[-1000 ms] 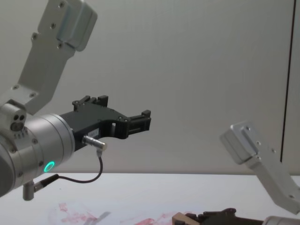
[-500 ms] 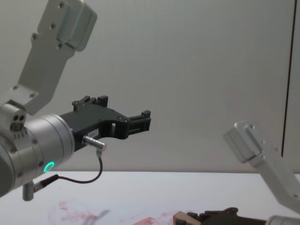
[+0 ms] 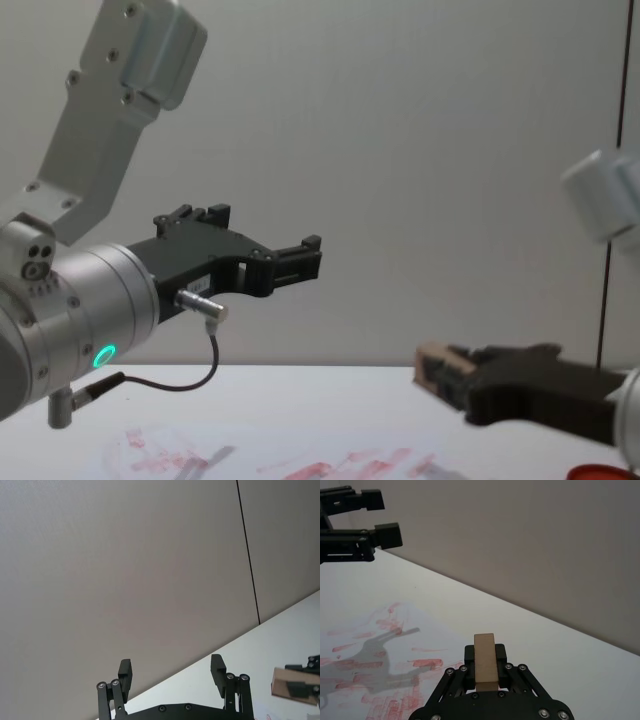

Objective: Use the one hand to pick up the stamp and affix it onto the A4 paper.

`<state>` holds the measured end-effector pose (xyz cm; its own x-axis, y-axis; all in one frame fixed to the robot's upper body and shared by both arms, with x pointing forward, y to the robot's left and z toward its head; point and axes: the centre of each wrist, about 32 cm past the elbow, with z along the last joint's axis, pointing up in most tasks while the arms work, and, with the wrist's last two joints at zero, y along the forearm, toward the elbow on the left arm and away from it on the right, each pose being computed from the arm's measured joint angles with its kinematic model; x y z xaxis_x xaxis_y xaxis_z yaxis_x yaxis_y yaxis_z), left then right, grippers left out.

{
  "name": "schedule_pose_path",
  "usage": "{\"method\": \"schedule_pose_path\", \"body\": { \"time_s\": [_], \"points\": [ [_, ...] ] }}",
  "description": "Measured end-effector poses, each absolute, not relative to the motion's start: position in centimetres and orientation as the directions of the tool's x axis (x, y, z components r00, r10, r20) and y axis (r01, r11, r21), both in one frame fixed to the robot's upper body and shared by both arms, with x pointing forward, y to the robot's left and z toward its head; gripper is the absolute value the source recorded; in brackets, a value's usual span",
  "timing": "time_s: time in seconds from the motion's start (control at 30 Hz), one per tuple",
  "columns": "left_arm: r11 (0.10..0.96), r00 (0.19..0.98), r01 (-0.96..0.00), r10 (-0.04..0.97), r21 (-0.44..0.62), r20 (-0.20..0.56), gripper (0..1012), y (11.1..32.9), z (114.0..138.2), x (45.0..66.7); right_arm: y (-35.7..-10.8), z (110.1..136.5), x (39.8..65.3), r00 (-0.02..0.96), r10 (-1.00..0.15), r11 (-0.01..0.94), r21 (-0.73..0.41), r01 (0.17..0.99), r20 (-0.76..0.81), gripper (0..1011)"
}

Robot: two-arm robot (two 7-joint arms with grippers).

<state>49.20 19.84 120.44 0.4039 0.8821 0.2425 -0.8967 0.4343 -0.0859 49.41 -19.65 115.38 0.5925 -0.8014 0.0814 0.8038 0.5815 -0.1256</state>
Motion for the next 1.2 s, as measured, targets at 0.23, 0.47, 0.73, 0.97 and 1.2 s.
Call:
{"method": "schedule_pose_path", "body": {
  "time_s": [0.23, 0.47, 0.73, 0.97, 1.2],
  "points": [
    [0.434, 0.404, -0.897, 0.882, -0.086, 0.242, 1002, 19.8, 120.4, 49.2, -21.5, 116.2, 49.0, 0.552, -0.829, 0.544, -0.102, 0.833, 0.089, 220],
    [0.434, 0.404, -0.897, 0.882, -0.086, 0.242, 1002, 19.8, 120.4, 49.2, -23.1, 116.2, 48.4, 0.524, -0.846, 0.513, -0.120, 0.850, 0.093, 220],
    [0.434, 0.404, -0.897, 0.882, -0.086, 0.243, 1002, 19.8, 120.4, 49.2, -24.5, 115.7, 47.8, 0.500, -0.860, 0.483, -0.159, 0.861, 0.098, 220],
    [0.434, 0.404, -0.897, 0.882, -0.086, 0.242, 1002, 19.8, 120.4, 49.2, -25.4, 115.1, 47.4, 0.481, -0.871, 0.457, -0.192, 0.868, 0.100, 220],
    [0.434, 0.404, -0.897, 0.882, -0.086, 0.242, 1002, 19.8, 120.4, 49.2, -26.1, 114.4, 47.2, 0.463, -0.881, 0.435, -0.221, 0.873, 0.100, 220]
  ]
}}
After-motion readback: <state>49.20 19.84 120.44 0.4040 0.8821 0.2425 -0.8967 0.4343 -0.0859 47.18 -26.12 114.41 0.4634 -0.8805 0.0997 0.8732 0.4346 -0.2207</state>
